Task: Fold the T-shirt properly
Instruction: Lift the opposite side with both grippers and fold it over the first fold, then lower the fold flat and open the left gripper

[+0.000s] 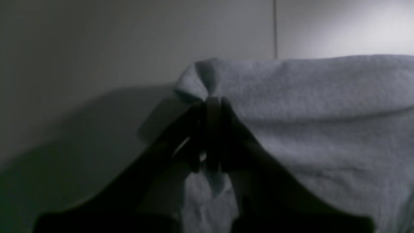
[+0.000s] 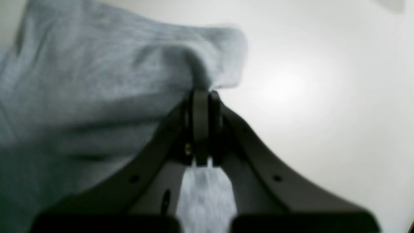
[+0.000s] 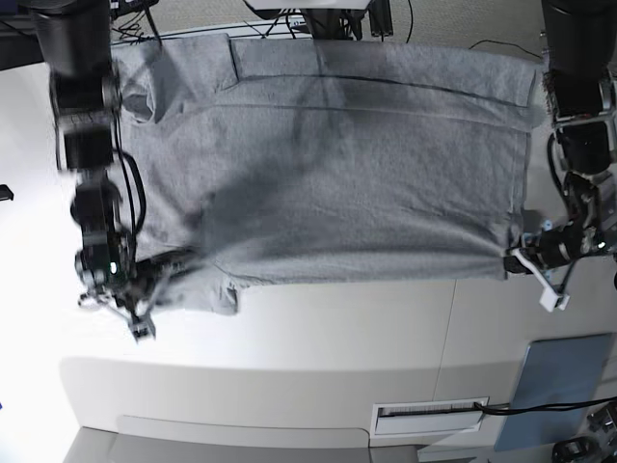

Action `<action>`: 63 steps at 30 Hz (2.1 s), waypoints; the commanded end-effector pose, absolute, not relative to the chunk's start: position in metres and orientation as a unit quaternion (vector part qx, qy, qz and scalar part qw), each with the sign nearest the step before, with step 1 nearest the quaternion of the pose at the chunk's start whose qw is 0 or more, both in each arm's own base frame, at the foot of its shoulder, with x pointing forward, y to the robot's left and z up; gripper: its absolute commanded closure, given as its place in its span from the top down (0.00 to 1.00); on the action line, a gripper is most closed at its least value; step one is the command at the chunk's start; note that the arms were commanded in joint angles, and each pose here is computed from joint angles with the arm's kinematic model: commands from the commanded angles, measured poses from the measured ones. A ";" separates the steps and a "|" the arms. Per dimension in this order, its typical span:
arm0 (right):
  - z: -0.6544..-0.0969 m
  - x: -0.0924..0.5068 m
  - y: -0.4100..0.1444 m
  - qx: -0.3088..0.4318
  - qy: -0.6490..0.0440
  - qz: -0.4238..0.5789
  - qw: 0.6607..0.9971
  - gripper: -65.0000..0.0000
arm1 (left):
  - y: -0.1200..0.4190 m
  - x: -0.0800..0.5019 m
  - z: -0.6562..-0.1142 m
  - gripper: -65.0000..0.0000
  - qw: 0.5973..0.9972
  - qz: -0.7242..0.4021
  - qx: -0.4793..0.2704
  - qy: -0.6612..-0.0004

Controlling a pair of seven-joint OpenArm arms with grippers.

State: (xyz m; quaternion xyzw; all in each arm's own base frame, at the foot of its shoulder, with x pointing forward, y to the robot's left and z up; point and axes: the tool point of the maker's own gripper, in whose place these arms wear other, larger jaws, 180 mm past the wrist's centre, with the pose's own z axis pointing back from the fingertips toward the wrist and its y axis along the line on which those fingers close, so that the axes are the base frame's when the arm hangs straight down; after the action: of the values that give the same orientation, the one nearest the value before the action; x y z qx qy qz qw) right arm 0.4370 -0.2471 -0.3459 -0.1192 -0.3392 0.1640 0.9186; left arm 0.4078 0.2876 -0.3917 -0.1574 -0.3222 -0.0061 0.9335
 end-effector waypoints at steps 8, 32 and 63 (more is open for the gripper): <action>-0.279 0.391 -0.266 -0.224 -0.402 0.197 0.866 0.00 | 0.285 0.379 -0.375 0.00 0.928 -0.055 -0.127 -0.347; -0.279 0.215 -0.264 -0.281 -0.331 0.221 0.873 0.00 | 0.292 0.266 -0.382 0.00 0.932 -0.048 -0.142 -0.330; -0.286 0.188 -0.267 -0.295 -0.296 0.234 0.878 0.00 | 0.297 0.247 -0.398 0.00 0.951 -0.057 -0.124 -0.278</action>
State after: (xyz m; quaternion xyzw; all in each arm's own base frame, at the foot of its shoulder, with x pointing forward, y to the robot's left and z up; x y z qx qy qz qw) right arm 0.1838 -0.2599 -0.2974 -0.2715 -0.2851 0.2350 0.8887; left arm 0.2388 0.2865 -0.4093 -0.1400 -0.2636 -0.0529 0.9530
